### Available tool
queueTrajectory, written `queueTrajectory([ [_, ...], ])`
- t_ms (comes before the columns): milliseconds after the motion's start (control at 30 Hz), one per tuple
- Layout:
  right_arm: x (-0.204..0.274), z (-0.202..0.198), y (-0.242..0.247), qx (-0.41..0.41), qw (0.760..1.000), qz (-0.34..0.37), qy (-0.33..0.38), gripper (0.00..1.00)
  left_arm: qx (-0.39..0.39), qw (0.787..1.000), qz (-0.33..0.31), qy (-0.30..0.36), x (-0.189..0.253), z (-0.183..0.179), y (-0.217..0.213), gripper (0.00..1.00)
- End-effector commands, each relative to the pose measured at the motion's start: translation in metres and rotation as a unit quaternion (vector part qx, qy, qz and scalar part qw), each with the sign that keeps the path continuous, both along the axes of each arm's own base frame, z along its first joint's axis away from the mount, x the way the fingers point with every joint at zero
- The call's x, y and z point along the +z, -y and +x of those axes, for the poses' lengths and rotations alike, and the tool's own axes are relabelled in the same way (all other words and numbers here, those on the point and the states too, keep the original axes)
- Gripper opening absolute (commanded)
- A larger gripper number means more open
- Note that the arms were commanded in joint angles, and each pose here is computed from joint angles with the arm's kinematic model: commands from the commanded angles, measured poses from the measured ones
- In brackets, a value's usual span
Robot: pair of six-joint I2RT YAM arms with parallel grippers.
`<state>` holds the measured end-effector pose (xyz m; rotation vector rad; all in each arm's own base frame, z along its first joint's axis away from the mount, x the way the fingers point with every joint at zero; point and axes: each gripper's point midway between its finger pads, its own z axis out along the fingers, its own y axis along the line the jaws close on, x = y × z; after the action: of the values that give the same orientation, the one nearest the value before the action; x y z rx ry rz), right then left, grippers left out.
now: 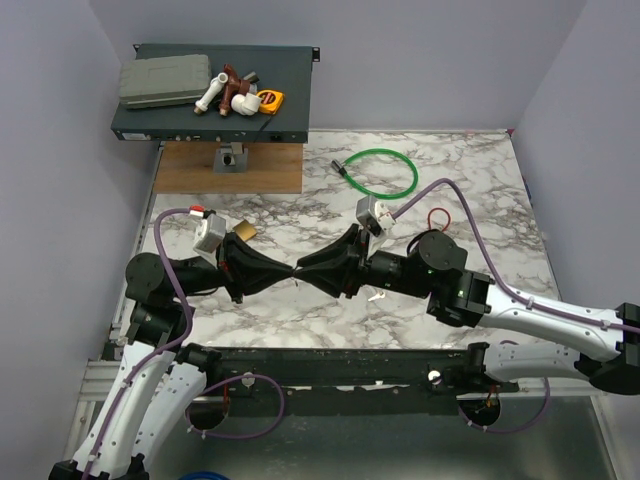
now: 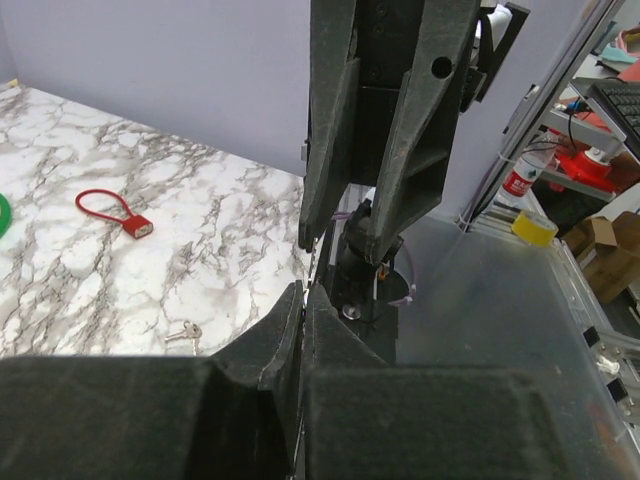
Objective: Unlock with the key
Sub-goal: Pick up the key from the center of the board.
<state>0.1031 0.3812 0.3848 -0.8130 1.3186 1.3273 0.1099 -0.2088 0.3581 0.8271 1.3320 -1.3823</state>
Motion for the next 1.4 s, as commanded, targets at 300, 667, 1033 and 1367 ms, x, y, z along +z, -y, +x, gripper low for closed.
queueTrajectory([
  [300,-0.001,-0.013,-0.012,0.046,0.999,0.005,0.005,0.01,-0.016,1.0,-0.02,0.002,0.015,-0.01,0.0,0.0],
  [667,0.001,-0.017,-0.011,0.056,0.998,0.01,0.009,0.01,-0.013,1.0,-0.011,-0.004,0.01,-0.008,0.0,0.0],
  [1033,-0.009,-0.012,-0.026,0.059,0.998,-0.038,0.006,0.01,-0.029,1.0,0.0,0.01,0.009,-0.012,0.0,0.04],
  [1367,-0.014,-0.011,-0.032,0.063,0.996,-0.063,0.007,0.08,-0.041,0.999,0.008,0.028,0.007,-0.019,-0.001,0.0],
])
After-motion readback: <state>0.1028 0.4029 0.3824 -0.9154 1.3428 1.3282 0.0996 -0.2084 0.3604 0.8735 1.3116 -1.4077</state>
